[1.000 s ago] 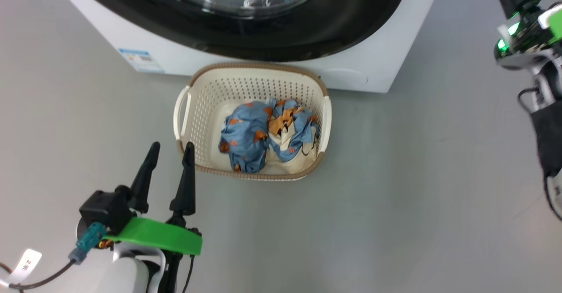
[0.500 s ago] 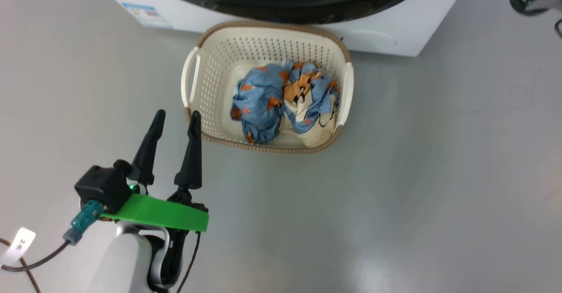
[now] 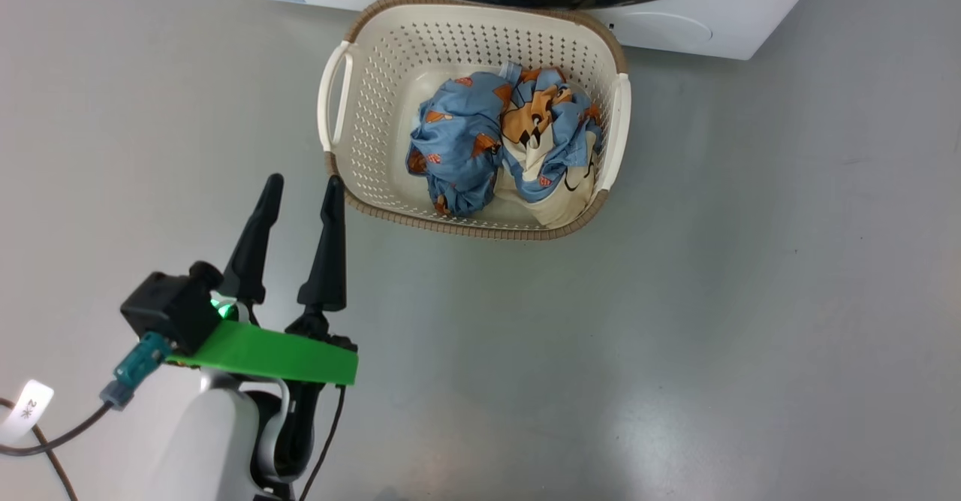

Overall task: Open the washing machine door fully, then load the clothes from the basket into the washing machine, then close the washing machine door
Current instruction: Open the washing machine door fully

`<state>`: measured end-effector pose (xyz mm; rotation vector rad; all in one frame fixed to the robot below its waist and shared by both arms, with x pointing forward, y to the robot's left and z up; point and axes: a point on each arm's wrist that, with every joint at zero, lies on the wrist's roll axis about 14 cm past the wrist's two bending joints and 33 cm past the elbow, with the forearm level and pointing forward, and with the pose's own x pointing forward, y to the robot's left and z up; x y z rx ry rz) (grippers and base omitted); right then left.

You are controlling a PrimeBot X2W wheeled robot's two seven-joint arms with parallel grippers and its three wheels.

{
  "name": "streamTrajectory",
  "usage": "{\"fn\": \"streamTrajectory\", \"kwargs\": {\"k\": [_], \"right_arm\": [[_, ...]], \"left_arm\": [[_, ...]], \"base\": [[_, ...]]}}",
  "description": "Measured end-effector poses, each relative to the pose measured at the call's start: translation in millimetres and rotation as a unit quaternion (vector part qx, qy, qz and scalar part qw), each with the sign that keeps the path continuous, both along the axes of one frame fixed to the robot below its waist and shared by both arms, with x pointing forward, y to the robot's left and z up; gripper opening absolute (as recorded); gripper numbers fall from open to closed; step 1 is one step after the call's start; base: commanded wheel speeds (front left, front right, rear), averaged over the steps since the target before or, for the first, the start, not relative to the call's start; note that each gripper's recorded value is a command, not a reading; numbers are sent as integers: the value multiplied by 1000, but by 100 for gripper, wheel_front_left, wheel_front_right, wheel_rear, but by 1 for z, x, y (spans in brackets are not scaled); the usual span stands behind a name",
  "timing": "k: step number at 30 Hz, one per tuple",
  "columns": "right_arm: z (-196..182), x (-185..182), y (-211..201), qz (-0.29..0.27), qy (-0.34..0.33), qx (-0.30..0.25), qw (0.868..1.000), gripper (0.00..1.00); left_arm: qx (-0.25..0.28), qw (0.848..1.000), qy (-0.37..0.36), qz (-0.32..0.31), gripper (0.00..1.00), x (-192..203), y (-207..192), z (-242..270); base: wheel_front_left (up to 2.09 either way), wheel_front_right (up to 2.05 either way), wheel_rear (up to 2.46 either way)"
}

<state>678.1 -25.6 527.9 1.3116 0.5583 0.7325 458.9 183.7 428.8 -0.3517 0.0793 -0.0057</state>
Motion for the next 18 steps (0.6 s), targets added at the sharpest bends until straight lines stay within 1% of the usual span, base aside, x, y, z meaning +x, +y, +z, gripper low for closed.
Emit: {"fn": "streamTrajectory", "kwargs": {"k": [7, 13, 18], "right_arm": [[1, -12, 7, 23, -4, -21, 1000, 0], [1, -38, 16, 50, -3, -35, 998, 0], [2, -63, 33, 88, -2, -39, 995, 0]], "left_arm": [[-5, 1000, -15, -2, 100, 3, -2, 11], [-9, 1000, -27, -8, 100, 1, -8, 22], [-10, 999, -33, -13, 100, -4, -12, 29]], "base": [[0, 0, 0], [0, 0, 0], [0, 0, 0]]}}
